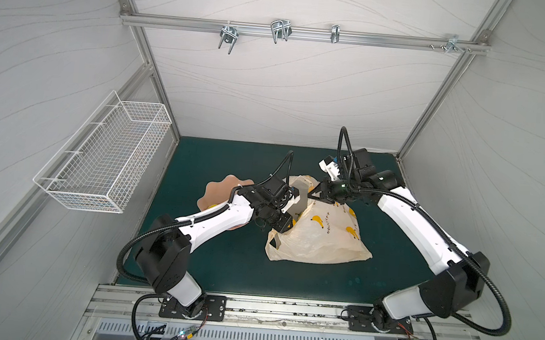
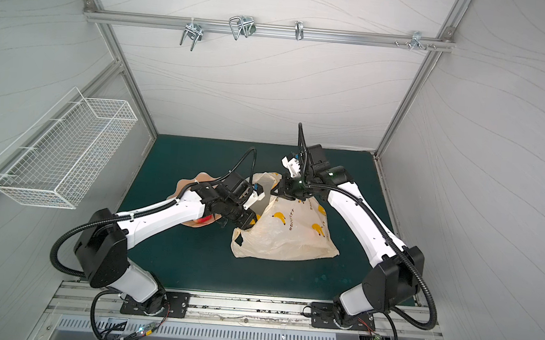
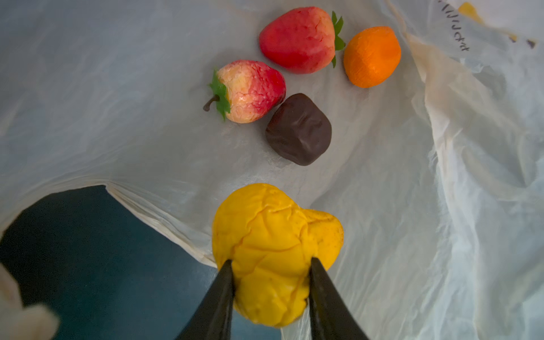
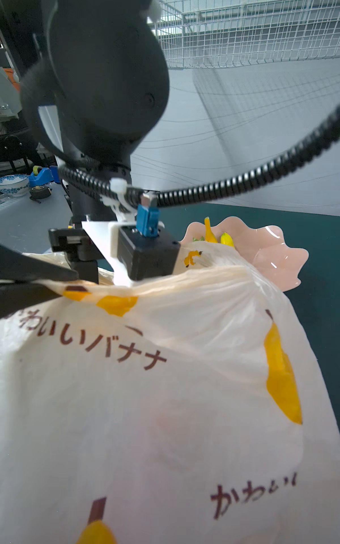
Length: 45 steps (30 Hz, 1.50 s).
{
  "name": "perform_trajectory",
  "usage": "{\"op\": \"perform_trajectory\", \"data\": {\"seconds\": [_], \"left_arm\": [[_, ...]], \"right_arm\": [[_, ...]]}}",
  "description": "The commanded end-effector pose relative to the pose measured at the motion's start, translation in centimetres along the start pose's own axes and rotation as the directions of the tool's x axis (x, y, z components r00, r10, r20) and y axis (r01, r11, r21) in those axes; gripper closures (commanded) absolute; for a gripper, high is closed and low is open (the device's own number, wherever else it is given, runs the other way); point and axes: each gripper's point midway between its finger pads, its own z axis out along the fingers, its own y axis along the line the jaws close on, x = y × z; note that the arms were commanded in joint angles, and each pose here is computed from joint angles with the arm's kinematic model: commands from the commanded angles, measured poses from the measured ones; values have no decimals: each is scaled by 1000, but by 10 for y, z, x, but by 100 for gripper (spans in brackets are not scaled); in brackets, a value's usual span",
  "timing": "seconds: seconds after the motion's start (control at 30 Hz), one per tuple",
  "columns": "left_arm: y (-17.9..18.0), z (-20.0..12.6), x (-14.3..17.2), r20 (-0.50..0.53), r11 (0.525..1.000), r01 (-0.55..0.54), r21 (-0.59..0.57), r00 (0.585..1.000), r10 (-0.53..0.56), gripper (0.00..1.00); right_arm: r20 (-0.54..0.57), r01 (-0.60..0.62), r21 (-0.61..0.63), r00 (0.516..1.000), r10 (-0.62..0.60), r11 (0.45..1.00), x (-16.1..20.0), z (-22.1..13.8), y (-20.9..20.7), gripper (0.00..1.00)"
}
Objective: Place the fruits into the plastic bag
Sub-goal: Place the fruit in the plastic bag.
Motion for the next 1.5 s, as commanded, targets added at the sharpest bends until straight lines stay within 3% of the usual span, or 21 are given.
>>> {"op": "perform_trajectory", "data": {"seconds": [0.0,0.33,0.77,1.0,1.17,1.47], "left_arm": [[-10,1,-28,51,999,-14,34,999,12,63],[-22,40,-56,47,982,100,162,993,-109,64],[-35,62,-85,53,944,176,279,979,-198,59],[-40,69,-88,30,918,230,323,967,-253,51],[-45,73,-86,9,900,251,357,962,-272,30],[-48,58,-87,24,895,263,360,956,-291,13]], "right_arm": [[-3,-10,-16,1000,10,1000,-3,3,3,100],[-8,-32,-64,999,32,997,-8,17,11,100],[-26,-43,-86,999,41,995,-5,23,10,100],[-33,-45,-91,999,42,995,-2,24,7,100],[-31,-44,-96,999,41,994,-2,23,6,100],[-23,-44,-100,999,42,994,-3,19,4,100]]}}
